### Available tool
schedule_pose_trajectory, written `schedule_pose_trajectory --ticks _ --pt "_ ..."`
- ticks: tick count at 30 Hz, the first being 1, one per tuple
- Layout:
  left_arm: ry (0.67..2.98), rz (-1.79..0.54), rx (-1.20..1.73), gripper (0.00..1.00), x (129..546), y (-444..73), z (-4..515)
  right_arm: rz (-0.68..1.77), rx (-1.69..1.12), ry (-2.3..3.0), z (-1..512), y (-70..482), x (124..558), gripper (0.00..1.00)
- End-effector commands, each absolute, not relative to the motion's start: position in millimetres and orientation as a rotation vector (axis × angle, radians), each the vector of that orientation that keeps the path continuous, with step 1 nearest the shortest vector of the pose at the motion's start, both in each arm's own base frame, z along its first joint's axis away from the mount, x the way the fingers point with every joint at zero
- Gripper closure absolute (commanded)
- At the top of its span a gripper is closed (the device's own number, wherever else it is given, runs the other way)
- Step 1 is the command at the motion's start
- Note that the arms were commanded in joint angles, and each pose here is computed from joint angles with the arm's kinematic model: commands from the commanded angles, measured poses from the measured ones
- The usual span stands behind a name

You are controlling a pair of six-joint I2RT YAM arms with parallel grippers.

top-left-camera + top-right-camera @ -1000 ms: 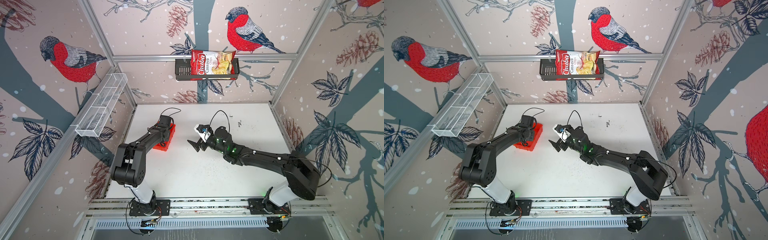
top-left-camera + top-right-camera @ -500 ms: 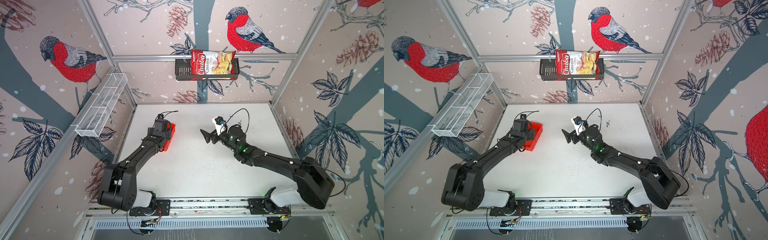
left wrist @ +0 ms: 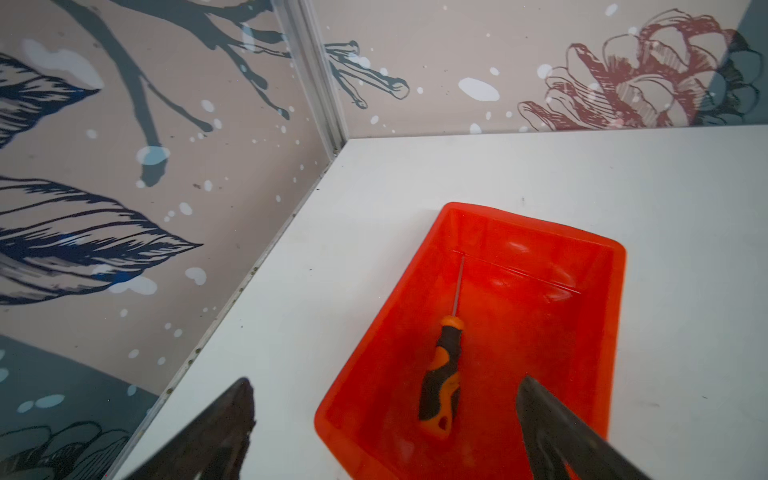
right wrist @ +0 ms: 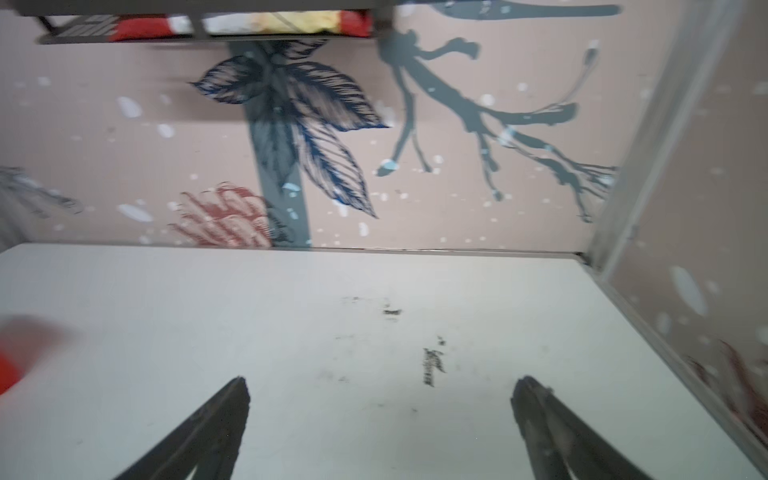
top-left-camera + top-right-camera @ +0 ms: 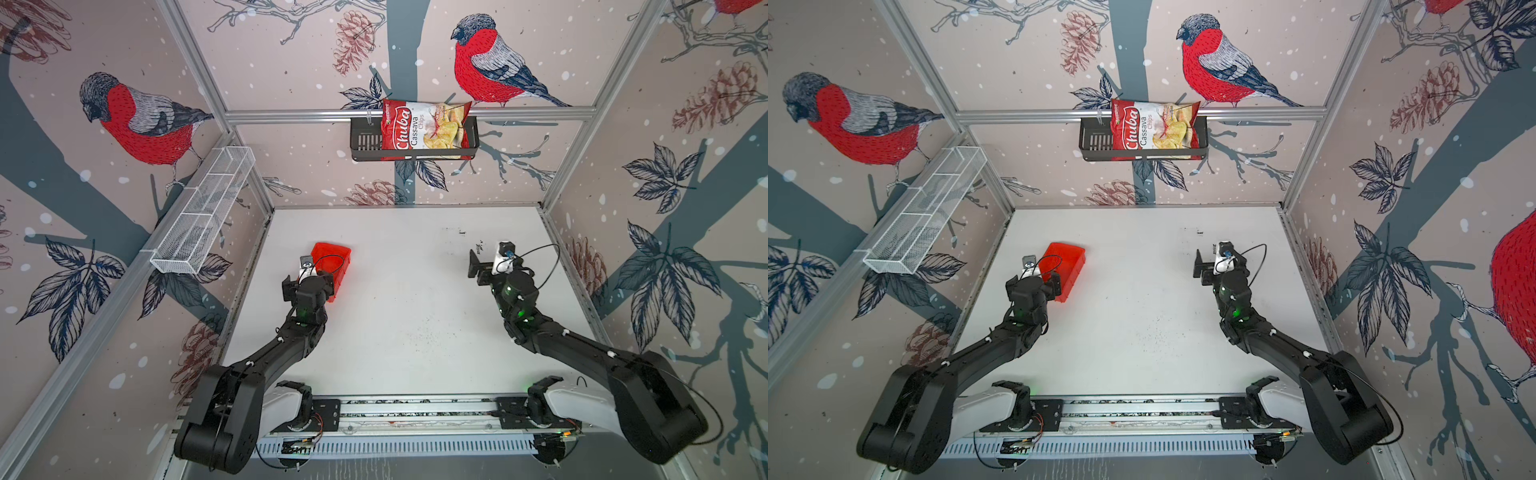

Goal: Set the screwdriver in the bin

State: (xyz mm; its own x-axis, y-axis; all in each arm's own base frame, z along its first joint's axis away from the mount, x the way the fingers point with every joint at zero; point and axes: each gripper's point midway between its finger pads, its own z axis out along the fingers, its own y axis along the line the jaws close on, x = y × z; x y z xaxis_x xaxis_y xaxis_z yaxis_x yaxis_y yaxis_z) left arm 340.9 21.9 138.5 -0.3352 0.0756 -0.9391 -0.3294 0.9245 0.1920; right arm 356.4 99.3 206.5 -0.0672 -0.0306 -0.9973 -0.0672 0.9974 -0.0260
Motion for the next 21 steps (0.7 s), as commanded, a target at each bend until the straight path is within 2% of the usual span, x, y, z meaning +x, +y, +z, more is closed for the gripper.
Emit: schedule_pose_trajectory --ticks 1,5,9,13,21 --pt "1.720 0.477 -0.277 0.03 337 40 161 -0.153 0.120 1.596 205 43 349 0.00" --pt "1.653 0.442 -0.247 0.03 323 42 159 -0.261 0.284 1.583 185 -5 335 0.01" --pt "1.554 0.337 -0.211 0.03 314 39 166 -0.270 0.376 1.590 168 -30 336 0.01" --pt "1.549 0.260 -0.158 0.03 325 34 164 -0.261 0.369 1.598 155 -36 341 0.00" --pt "1.605 0.247 -0.066 0.03 343 28 158 -0.218 0.271 1.602 144 -29 353 0.00"
